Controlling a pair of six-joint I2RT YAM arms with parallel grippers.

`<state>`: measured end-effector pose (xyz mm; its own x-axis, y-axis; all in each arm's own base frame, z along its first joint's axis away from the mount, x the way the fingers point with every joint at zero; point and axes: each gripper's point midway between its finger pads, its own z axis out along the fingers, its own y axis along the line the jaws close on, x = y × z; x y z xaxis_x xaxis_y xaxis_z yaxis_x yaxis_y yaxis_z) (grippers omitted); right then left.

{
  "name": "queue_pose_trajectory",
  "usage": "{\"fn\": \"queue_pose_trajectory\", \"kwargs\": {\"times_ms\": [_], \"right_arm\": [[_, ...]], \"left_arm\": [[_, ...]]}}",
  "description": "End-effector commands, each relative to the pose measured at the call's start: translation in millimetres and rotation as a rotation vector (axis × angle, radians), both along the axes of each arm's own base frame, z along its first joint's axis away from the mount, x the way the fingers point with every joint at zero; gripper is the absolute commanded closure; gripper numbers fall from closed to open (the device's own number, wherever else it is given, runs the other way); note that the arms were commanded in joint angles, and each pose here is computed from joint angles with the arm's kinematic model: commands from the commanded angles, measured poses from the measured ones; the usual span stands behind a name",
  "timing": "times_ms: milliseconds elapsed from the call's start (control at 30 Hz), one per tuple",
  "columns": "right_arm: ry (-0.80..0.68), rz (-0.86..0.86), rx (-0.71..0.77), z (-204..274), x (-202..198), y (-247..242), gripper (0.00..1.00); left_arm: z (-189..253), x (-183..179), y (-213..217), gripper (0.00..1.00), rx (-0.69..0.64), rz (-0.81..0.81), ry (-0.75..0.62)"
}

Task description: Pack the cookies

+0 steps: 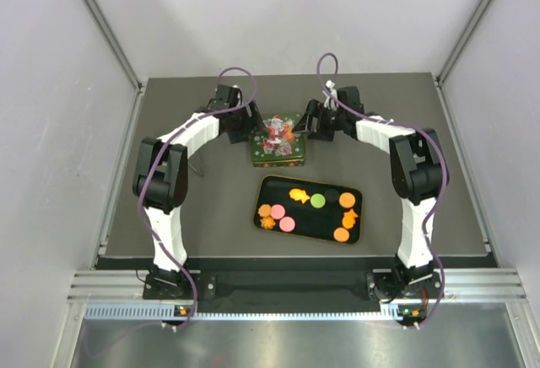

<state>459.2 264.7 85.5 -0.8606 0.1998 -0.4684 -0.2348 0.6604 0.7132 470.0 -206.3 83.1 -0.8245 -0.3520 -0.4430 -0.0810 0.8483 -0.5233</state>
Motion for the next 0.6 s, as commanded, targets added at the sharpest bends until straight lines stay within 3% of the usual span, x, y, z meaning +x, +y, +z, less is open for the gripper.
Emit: {"fn": "queue_pose_trajectory", "kwargs": {"times_ms": [0, 200, 300, 567], "right_arm": [[-0.054, 0.011, -0.076, 7.2, 9.7, 1.4, 0.18], [-0.040, -0.021, -0.077, 5.0, 16.9, 0.6, 0.21], [-0.019, -0.036, -0.070, 0.8, 19.2, 1.6, 0.32], [0.012, -0.046, -0.057, -7.1, 23.1, 4.7, 0.41]], "left_arm": [[8.0, 8.5, -4.8, 0.20, 0.013, -0.023, -0.022], [12.2, 9.8, -5.7, 0.18, 0.032, -0.045, -0.025], [16.8, 10.6, -6.5, 0.17, 0.041, -0.059, -0.026], [20.3, 7.5, -10.3, 0.16, 0.044, -0.108, -0.016]]}}
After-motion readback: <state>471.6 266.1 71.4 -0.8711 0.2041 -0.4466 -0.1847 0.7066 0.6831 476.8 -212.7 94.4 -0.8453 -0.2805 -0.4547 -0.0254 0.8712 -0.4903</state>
